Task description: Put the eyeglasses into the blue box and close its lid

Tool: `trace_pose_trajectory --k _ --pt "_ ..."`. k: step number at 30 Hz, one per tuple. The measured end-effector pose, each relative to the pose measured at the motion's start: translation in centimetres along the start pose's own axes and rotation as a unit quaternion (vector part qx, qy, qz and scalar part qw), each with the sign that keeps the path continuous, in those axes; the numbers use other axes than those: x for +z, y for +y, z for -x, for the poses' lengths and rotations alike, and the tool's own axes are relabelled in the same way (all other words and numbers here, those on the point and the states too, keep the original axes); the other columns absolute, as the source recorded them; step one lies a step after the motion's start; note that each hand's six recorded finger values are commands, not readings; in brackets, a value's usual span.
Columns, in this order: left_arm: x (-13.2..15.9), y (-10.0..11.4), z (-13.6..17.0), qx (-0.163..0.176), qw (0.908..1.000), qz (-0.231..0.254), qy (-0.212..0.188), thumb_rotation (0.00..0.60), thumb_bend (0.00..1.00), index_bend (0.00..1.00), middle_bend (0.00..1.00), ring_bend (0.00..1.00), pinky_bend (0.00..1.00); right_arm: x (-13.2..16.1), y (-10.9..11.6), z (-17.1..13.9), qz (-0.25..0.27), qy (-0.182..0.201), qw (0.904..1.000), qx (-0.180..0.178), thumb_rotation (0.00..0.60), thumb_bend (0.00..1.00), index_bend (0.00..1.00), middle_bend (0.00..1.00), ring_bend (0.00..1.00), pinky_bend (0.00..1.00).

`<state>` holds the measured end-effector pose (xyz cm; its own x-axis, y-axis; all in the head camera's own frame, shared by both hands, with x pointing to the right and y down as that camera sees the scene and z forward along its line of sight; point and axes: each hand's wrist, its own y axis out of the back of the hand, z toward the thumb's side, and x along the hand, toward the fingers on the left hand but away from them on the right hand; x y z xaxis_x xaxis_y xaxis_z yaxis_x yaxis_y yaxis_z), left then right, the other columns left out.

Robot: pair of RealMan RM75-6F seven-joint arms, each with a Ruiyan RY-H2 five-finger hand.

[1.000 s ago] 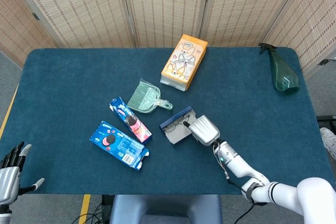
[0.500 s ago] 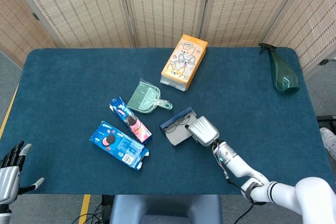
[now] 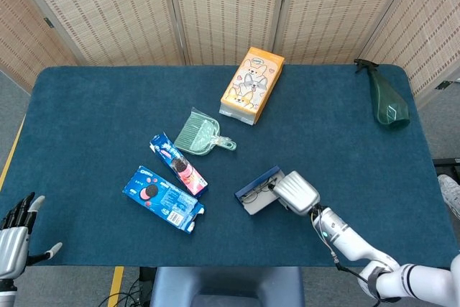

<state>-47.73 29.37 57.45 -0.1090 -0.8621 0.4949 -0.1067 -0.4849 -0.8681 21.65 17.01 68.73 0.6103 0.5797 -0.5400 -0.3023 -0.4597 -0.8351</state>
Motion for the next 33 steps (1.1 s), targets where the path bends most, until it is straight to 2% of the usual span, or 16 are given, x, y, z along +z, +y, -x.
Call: trace_pose_trajectory --k 3,7,27,29,30,33 --pt "0.1 0.0 0.0 0.000 1.0000 0.001 -0.002 0.600 0.13 0.00 0.00 0.00 0.16 -0.1 0.5 -0.3 -0.009 -0.004 1.0000 0.000 0.600 0.46 0.74 1.00 1.00 1.00" --pt "0.1 0.1 0.0 0.001 1.0000 0.001 -0.001 0.600 0.13 0.00 0.00 0.00 0.16 0.0 1.0 0.7 -0.006 -0.007 0.9999 -0.006 0.600 0.46 0.74 1.00 1.00 1.00" --pt "-0.5 0.3 0.6 -0.004 1.0000 0.001 0.006 0.600 0.13 0.00 0.00 0.00 0.16 1.0 0.8 4.6 -0.014 -0.004 0.9999 -0.006 0.600 0.46 0.74 1.00 1.00 1.00" --pt "-0.5 0.3 0.6 -0.004 1.0000 0.000 0.007 0.600 0.13 0.00 0.00 0.00 0.16 1.0 0.7 4.9 -0.015 -0.005 0.9999 -0.006 0.600 0.46 0.71 1.00 1.00 1.00" --pt "-0.5 0.3 0.6 -0.004 1.0000 0.001 0.007 0.600 0.13 0.00 0.00 0.00 0.16 1.1 0.6 5.0 -0.015 -0.005 0.9999 -0.006 0.600 0.46 0.66 1.00 1.00 1.00" --pt "-0.5 0.4 0.7 -0.003 1.0000 0.001 0.007 0.600 0.13 0.00 0.00 0.00 0.16 1.1 0.4 5.4 -0.017 -0.006 0.9998 -0.004 0.600 0.46 0.45 1.00 1.00 1.00"
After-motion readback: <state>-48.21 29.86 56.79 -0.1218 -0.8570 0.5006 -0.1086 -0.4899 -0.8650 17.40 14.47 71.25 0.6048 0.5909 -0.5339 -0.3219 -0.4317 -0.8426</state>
